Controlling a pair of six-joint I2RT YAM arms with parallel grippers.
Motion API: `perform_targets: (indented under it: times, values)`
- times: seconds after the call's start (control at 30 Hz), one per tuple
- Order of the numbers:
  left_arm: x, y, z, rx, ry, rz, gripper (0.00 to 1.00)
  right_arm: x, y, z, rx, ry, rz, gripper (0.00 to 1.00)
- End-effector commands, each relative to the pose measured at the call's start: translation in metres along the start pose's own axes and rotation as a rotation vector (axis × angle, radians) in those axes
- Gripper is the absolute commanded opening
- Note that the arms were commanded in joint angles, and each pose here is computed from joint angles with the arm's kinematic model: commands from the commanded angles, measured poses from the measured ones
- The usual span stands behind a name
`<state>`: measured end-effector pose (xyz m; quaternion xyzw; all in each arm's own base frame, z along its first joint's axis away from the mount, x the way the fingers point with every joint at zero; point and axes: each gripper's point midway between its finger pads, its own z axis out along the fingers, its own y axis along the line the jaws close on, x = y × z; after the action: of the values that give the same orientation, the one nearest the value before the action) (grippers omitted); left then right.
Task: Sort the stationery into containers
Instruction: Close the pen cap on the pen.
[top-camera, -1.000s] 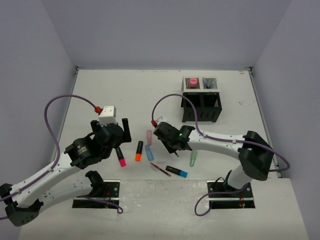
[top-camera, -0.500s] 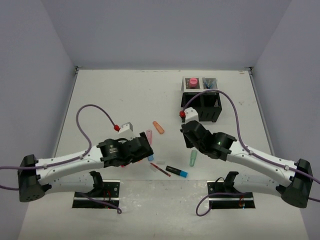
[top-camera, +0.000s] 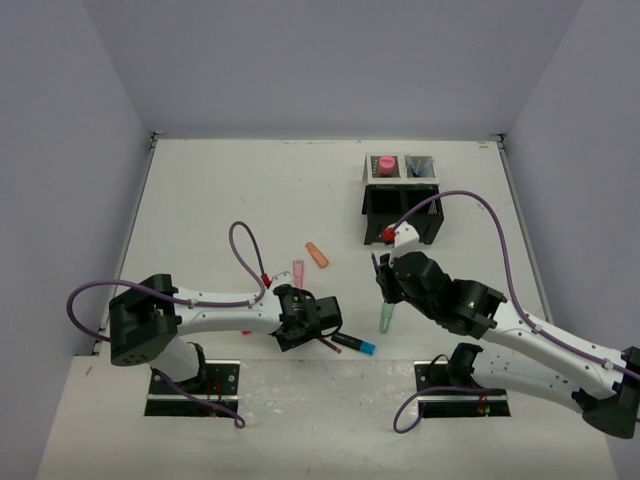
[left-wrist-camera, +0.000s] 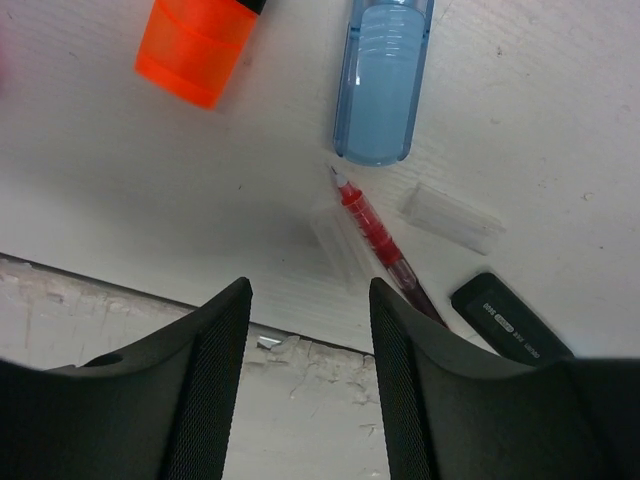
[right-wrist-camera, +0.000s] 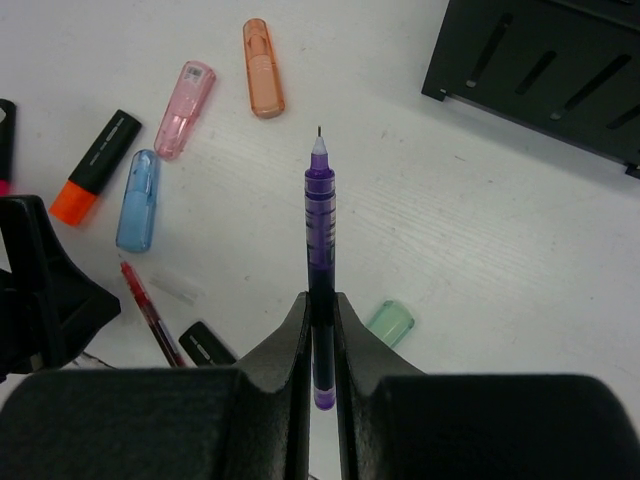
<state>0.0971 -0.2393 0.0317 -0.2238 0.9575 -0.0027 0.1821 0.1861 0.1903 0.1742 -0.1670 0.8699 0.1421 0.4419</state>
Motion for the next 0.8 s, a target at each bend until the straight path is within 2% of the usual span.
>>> perform_targets:
  times: [0.0,0.13,0.27,0.5,0.77]
  values:
    - [0.001,-0.017,-0.004,0.038,-0.003,-0.06,0.52,0.0,0.006,0.001,-0.03,-0.002,0.013,0.0]
    - [0.0,-0.019,-0.002,0.047,-0.014,-0.061,0.52,0.001,0.008,0.002,-0.037,0.008,0.005,0.0]
    - [-0.001,-0.018,0.002,0.034,-0.022,-0.064,0.42,0.001,0.008,0.002,-0.038,0.008,0.001,0.0]
    - [0.001,-0.012,0.006,0.022,-0.017,-0.07,0.36,0.001,0.009,0.004,-0.037,0.017,-0.011,0.0]
    - [0.003,-0.011,0.023,0.026,0.011,-0.07,0.36,0.002,0.013,0.005,-0.054,0.024,-0.019,0.0]
